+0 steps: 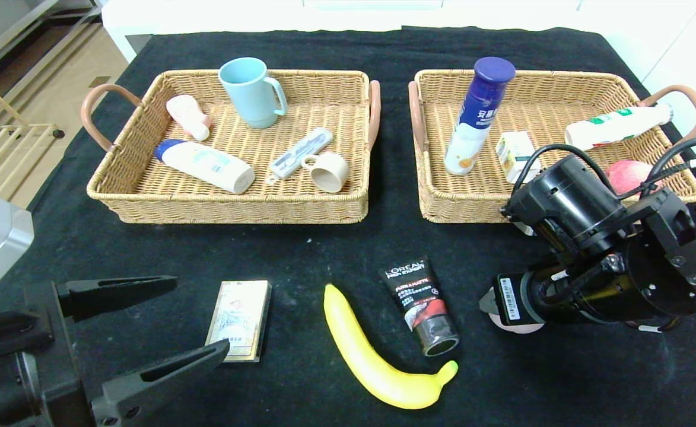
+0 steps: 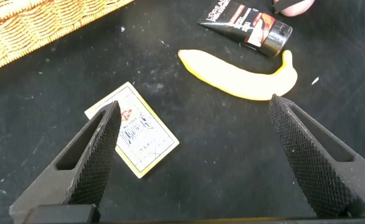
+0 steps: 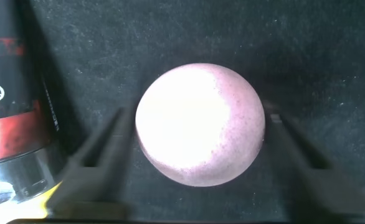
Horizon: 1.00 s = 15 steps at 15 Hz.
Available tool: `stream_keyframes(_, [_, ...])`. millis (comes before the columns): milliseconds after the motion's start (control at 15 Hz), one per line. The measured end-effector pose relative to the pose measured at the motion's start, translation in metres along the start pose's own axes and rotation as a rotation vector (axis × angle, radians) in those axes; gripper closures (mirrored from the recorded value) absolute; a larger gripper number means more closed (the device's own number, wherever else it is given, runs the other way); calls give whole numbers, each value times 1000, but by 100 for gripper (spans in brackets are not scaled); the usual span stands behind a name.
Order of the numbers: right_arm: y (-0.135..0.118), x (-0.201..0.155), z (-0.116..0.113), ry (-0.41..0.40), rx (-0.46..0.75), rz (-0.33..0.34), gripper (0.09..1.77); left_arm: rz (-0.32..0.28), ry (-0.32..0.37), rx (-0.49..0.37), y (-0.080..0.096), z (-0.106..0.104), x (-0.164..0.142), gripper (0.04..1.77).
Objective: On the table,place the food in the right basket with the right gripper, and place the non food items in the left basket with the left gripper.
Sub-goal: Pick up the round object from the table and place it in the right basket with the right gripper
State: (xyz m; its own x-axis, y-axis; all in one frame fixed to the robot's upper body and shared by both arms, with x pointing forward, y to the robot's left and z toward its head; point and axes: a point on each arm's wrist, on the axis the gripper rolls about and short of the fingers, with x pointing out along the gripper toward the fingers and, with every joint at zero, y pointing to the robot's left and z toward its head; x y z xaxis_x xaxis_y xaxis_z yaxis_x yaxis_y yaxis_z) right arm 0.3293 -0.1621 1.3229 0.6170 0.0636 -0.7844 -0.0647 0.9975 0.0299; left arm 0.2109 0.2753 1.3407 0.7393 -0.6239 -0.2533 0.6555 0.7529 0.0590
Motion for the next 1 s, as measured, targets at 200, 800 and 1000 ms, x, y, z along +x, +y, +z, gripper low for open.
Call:
stream_keyframes(200, [0,2,-1,8,-2,-4,95,0,1,0,0,0,0,9])
stream_keyframes(800, [1,9,-1,21,0,-14,166,-1,8,-3,0,-1,1,9])
stream_keyframes(1000, [2,9,-3,25,-5,-14,166,-1,10,-3,1,-2,2,9])
